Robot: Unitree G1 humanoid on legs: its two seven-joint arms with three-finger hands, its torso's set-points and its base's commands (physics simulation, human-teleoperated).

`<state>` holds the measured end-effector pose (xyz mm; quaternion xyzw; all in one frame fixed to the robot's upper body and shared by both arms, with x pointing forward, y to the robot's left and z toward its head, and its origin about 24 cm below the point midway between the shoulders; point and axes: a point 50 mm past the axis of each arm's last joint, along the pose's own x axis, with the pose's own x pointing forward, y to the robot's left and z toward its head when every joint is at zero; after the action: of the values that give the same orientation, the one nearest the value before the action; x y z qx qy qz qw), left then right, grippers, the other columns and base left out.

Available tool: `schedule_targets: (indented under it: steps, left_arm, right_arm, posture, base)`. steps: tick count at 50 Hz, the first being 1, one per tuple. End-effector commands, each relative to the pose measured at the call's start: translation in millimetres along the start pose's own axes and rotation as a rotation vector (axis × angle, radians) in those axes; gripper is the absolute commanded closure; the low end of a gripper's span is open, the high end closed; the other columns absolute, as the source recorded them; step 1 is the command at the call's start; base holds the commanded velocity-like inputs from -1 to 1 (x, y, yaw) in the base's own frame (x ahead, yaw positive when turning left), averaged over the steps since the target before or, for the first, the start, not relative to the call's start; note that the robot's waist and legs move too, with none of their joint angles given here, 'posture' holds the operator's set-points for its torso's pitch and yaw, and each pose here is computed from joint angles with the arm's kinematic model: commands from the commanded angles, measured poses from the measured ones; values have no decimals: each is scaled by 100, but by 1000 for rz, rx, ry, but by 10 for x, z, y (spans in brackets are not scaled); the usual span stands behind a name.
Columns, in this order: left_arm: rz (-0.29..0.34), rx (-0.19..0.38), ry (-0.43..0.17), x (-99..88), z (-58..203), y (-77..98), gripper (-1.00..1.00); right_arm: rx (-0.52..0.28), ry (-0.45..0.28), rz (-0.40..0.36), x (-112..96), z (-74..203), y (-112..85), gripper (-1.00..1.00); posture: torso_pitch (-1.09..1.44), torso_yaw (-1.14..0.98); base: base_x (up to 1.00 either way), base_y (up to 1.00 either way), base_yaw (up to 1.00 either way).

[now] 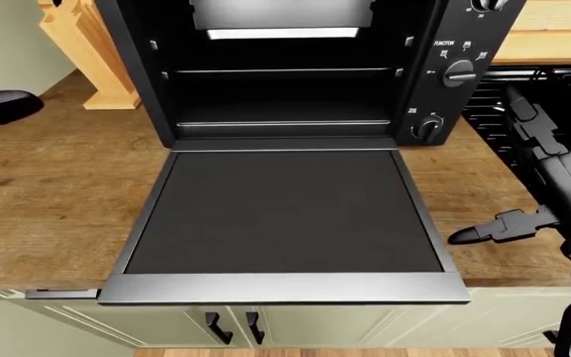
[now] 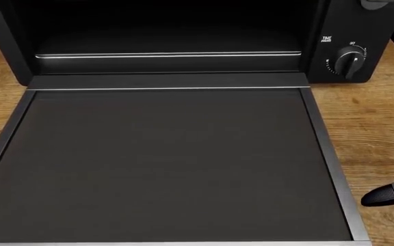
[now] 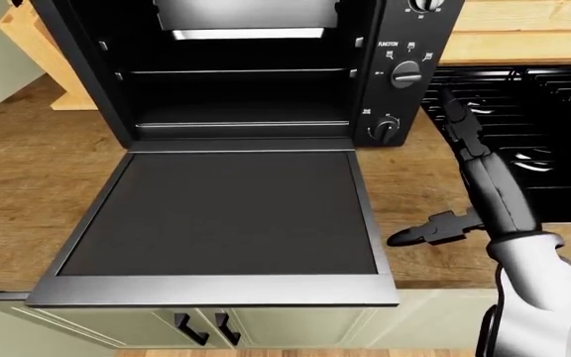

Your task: Close the toaster oven door.

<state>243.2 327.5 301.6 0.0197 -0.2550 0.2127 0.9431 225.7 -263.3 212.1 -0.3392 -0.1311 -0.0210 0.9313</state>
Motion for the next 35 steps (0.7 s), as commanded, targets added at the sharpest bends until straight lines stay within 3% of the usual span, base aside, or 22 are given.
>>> schedule_targets:
  steps: [1, 26, 35]
  left_arm:
    - [0, 3, -87, 5, 187, 7, -100]
    - [0, 3, -86, 0, 180, 10, -100]
    - [1, 3, -86, -6, 183, 13, -100]
  right_arm:
    - [-40, -58, -35, -7, 116, -61, -100]
    - [-33, -39, -11, -29, 15, 52, -100]
    - [58, -9, 13, -63, -7, 163, -100]
  posture:
    - [0, 0]
    - [0, 0]
    - [0, 0]
  base:
    - [0, 0, 0]
    - [0, 0, 0]
    - [0, 0, 0]
